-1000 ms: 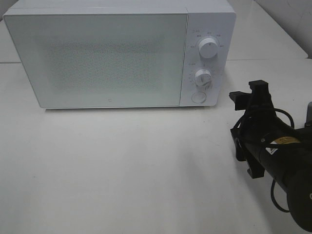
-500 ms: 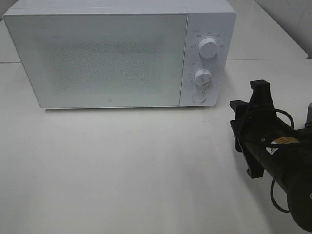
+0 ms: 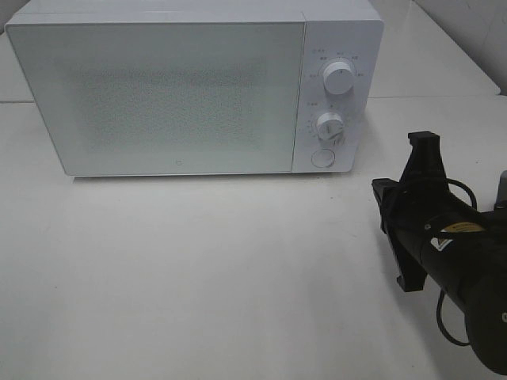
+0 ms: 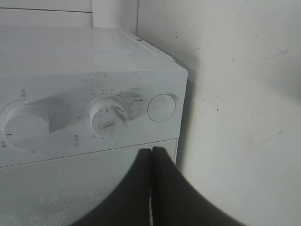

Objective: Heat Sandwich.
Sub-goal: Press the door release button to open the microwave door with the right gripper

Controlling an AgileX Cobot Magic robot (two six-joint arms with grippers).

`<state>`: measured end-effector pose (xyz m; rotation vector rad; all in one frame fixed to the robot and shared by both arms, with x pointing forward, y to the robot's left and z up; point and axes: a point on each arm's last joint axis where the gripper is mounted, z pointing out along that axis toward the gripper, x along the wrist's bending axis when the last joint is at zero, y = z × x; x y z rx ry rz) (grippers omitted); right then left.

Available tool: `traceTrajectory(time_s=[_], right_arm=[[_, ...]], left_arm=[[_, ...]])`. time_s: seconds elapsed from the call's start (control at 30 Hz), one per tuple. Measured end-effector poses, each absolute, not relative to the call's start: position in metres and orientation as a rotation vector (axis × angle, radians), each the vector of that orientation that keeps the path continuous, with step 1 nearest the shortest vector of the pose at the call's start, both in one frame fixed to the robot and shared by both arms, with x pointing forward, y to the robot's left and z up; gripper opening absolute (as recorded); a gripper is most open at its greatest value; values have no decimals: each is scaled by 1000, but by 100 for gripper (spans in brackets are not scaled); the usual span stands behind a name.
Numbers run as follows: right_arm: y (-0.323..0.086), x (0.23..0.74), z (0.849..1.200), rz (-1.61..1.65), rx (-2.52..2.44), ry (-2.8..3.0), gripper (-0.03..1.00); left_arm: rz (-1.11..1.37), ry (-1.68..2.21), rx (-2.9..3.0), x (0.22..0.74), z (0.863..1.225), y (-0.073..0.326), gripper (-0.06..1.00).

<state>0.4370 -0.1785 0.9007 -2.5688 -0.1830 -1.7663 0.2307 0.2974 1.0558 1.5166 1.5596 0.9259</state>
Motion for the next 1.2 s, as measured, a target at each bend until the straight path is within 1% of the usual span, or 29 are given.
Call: traceTrajectory(time_s=[0.3, 0.57, 0.97, 1.2], right_arm=[[-164, 449, 902, -1718, -2557, -163, 1], [-149, 463, 891, -1670, -2585, -174, 1], [-144, 496, 882, -1629, -2601, -204, 1], [-147, 512, 875, -1610, -2628, -181, 1]], left_arm=[[926, 1560, 1517, 231, 1056, 297, 97], [926, 1560, 1517, 231, 1056, 297, 97], [926, 1560, 1517, 231, 1056, 297, 97], [926, 1560, 1517, 231, 1056, 297, 97]])
